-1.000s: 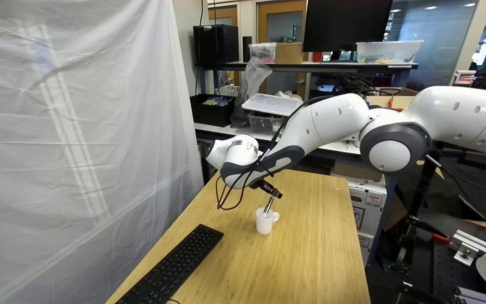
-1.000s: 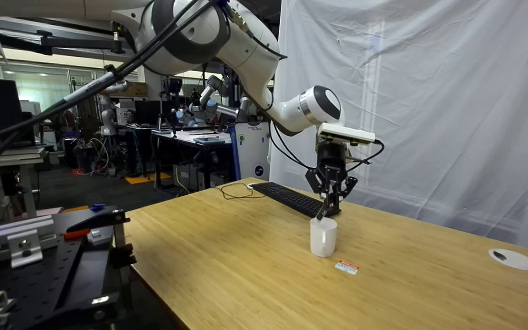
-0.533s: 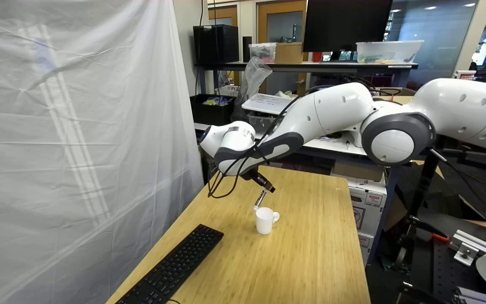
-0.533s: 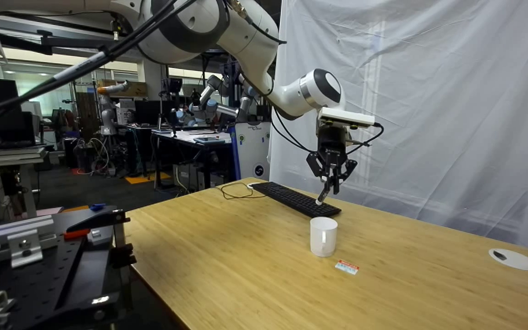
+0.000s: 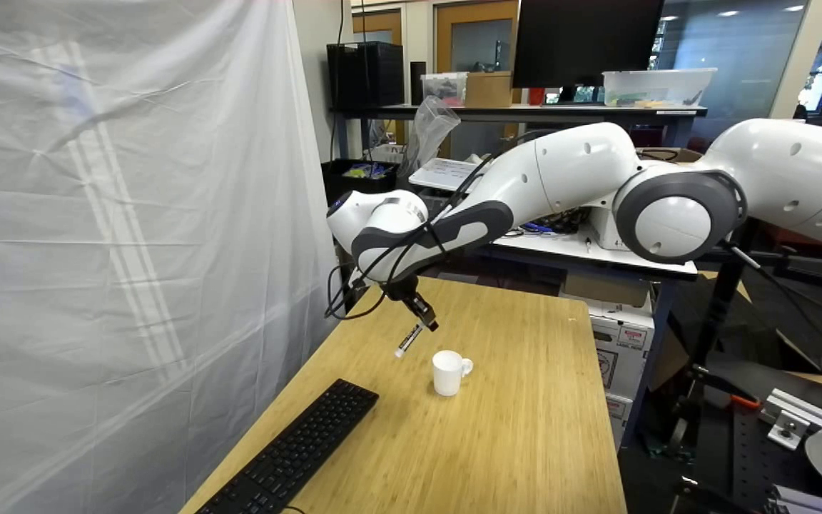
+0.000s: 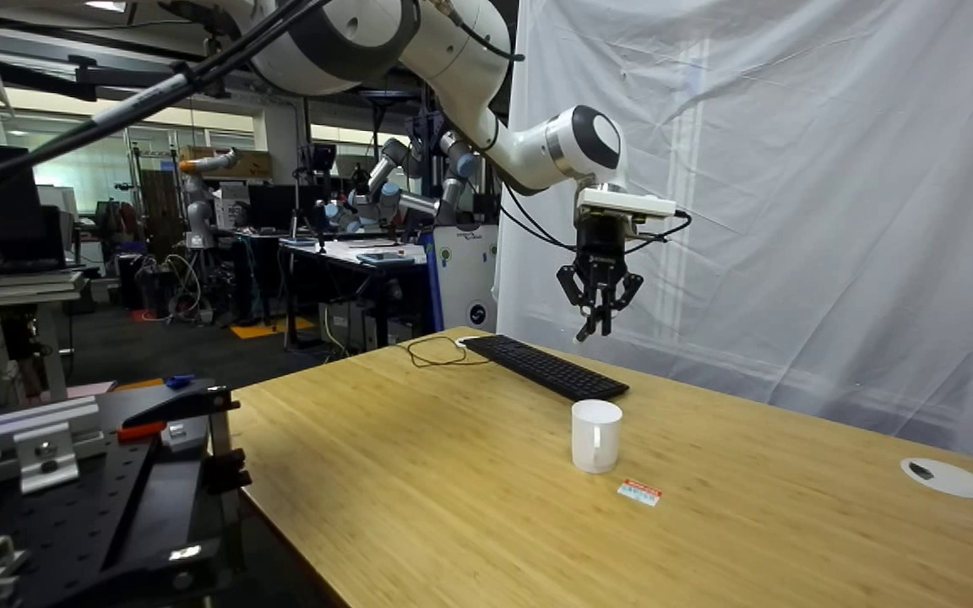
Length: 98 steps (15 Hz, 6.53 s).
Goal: Take the marker out of the cup and put it on the table
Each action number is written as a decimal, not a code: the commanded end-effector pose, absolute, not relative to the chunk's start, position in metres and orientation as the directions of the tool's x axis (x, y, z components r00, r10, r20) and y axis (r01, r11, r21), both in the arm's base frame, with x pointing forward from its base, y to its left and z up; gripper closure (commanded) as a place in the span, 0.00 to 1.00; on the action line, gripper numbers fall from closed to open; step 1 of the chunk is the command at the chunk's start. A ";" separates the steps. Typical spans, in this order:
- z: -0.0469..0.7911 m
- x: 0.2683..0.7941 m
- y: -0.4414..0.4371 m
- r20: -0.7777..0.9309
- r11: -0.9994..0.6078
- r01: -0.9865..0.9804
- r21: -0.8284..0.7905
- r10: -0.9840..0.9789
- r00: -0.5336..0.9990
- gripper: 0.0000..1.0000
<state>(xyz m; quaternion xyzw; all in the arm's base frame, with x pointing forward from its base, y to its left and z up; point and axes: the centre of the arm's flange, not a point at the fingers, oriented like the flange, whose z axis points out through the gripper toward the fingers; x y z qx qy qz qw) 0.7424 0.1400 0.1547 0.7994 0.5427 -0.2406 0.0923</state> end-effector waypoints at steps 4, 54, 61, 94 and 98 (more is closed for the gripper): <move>0.149 0.688 0.138 -0.272 -0.426 0.905 0.003 0.870 0.410 0.95; 0.008 0.618 0.132 -0.121 -0.512 0.853 -0.106 0.858 0.499 0.95; -0.002 0.618 0.136 -0.124 -0.510 0.853 -0.109 0.859 0.497 0.95; 0.045 0.616 0.148 -0.143 -0.522 0.850 -0.078 0.849 0.508 0.00; 0.034 0.624 0.151 -0.131 -0.513 0.854 -0.084 0.855 0.501 0.00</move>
